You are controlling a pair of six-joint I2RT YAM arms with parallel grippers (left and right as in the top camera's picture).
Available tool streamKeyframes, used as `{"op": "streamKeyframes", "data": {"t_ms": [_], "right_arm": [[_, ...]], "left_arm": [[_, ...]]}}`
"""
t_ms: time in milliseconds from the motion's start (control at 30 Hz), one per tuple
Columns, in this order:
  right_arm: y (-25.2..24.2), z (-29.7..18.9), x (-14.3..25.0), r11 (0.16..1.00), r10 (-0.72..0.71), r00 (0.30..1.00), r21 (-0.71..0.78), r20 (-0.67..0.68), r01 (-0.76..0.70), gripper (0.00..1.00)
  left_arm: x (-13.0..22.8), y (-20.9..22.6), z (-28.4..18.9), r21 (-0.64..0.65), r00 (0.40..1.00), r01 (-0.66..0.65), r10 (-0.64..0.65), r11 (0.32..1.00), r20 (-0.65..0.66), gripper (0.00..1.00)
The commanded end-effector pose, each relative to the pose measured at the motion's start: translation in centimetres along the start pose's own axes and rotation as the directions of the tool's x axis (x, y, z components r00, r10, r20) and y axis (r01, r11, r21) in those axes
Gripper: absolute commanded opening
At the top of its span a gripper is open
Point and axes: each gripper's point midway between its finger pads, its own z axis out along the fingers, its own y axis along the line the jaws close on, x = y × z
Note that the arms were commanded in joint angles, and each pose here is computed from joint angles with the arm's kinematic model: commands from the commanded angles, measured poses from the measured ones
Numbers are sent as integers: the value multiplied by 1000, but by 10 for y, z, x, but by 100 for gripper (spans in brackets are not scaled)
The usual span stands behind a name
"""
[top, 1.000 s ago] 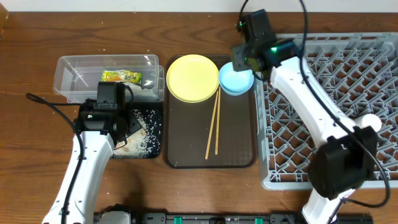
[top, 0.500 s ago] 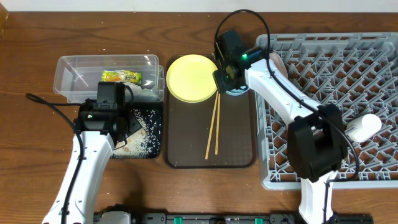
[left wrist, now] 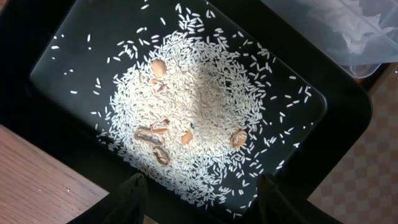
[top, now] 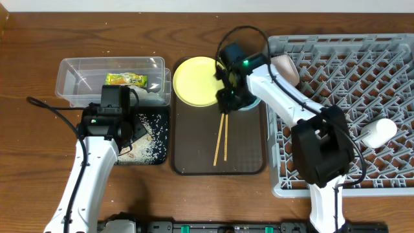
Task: Sort waste into correct bins and load items into the dishwasher rack
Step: 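Grasp the blue bowl rim on the brown tray with the right gripper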
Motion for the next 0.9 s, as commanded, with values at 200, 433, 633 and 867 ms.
{"op": "streamKeyframes", "data": {"t_ms": [200,433,633,867], "right_arm": [[57,-13,11,921,-246,969,-304,29,243,64],[25,-33,3,943,-297,953,-137,66,303,68],[-31,-74,-36,943,-292,942,216,165,255,61],[-68,-74,-50,892,-336,931,366,143,265,37]], "left_arm": [[-3,3,-2,-11,1000,10,-10,1000,13,59],[-3,3,-2,-10,1000,10,-10,1000,13,59],[-3,3,-2,-10,1000,10,-10,1000,13,59],[-3,3,-2,-11,1000,10,-10,1000,13,59]]}}
